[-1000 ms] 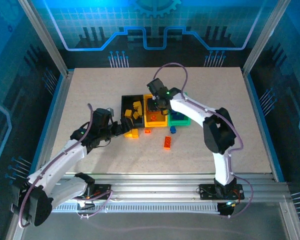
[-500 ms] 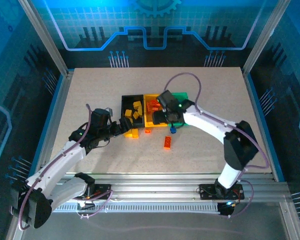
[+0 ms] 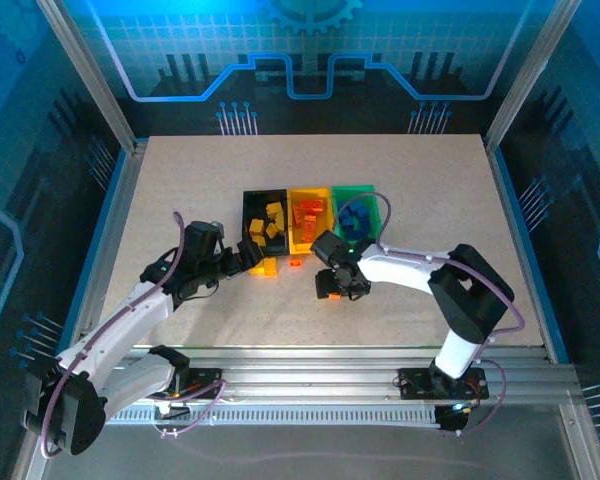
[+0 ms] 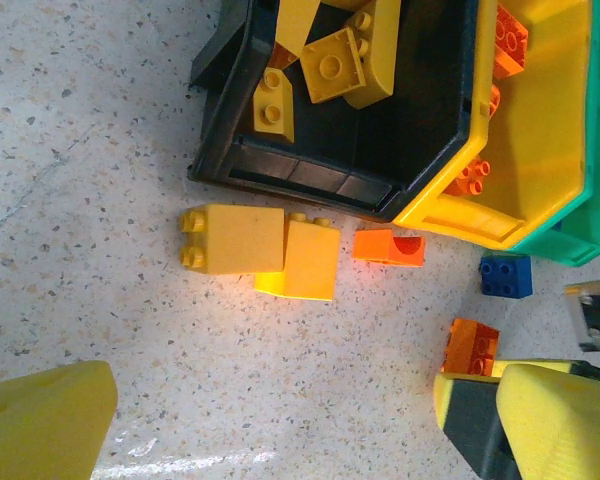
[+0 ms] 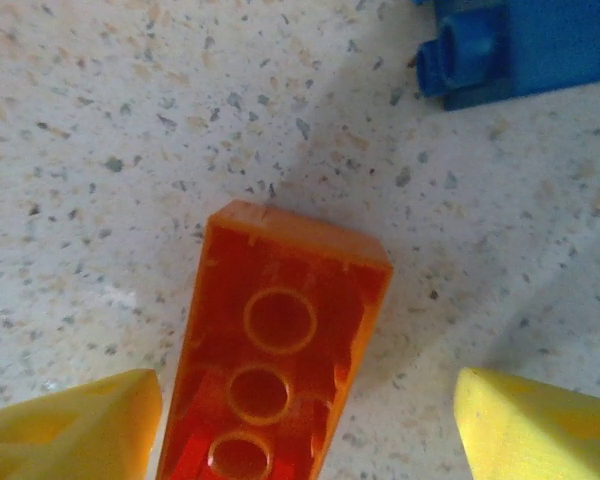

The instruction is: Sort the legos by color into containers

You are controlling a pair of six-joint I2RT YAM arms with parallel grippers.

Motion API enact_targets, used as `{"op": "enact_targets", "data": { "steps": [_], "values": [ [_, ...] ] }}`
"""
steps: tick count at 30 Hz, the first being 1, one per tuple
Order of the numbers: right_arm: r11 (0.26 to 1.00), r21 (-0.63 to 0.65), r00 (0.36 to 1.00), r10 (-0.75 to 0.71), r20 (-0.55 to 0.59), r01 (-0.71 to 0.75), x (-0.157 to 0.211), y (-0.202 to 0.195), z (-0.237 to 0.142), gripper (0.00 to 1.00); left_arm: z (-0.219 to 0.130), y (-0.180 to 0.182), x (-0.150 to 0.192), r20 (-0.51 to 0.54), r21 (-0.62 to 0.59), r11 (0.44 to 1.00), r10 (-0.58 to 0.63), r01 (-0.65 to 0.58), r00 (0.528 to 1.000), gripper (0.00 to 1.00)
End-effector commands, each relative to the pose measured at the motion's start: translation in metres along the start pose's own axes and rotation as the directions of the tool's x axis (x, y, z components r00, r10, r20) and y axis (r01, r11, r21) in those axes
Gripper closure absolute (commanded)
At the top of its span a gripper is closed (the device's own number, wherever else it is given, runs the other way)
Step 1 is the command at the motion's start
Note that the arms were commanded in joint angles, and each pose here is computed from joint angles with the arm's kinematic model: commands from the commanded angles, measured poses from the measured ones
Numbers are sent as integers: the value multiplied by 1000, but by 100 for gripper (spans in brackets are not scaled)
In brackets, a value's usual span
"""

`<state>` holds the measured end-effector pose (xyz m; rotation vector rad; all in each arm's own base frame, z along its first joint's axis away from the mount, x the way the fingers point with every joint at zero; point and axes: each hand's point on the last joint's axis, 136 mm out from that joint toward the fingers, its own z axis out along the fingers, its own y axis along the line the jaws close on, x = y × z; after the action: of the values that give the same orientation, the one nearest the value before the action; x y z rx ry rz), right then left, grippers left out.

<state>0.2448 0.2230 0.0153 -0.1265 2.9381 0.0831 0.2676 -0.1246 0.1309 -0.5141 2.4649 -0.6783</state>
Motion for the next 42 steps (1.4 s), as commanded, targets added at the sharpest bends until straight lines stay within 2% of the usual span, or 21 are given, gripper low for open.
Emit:
{"op": "enact_targets", "data": {
  "steps": [1, 4, 7, 11, 14, 16, 20, 26, 29, 31, 33, 35, 38, 42],
  "values": [
    [999, 34, 1000, -10, 14, 10, -7, 3, 4, 34, 2, 3, 2, -6, 4, 1000, -6, 6, 1000, 1],
    [999, 41, 999, -37, 33, 36, -11, 2, 1, 52, 2, 3, 2, -8, 5, 1000, -5, 5, 1000, 1],
    [997, 5, 994, -74, 79, 73, -20, 8, -11, 63, 2, 2, 3, -11, 8, 1000, -6, 6, 1000, 1],
    [989, -55, 981, -131, 143, 140, -31, 20, -35, 71, 3, 2, 4, -17, 5, 1000, -1, 2, 1000, 1],
    [971, -112, 957, -183, 223, 212, -52, 38, -66, 71, 3, 3, 4, -19, 1, 1000, 0, 0, 1000, 1],
    [961, -131, 939, -201, 278, 245, -72, 50, -84, 70, 4, 4, 5, -22, 1, 1000, -1, 1, 1000, 1],
    [963, -144, 931, -170, 323, 226, -117, 62, -93, 69, 6, 6, 7, -33, -6, 1000, -4, 4, 999, 1],
    [980, -119, 936, -109, 333, 157, -180, 65, -71, 66, 7, 9, 10, -46, -22, 1000, -14, 13, 999, 1],
    [983, -109, 937, -105, 332, 149, -200, 69, -64, 62, 6, 10, 10, -43, -25, 1000, -15, 14, 999, 1],
    [984, -108, 936, -100, 337, 143, -210, 70, -63, 52, 5, 10, 9, -41, -22, 1000, -13, 13, 999, 1],
    [983, -119, 931, -88, 355, 139, -215, 70, -71, 38, 6, 10, 9, -43, -22, 1000, -13, 12, 999, 1],
    [981, -133, 921, -81, 382, 141, -215, 68, -84, 31, 6, 10, 10, -43, -24, 1000, -13, 12, 999, 1],
    [981, -139, 914, -68, 400, 134, -202, 58, -99, 27, 5, 9, 8, -40, -20, 1000, -12, 11, 999, 1],
    [983, -142, 921, -50, 386, 113, -159, 34, -102, 25, 5, 7, 7, -34, -16, 1000, -8, 7, 999, 1]
  ]
}}
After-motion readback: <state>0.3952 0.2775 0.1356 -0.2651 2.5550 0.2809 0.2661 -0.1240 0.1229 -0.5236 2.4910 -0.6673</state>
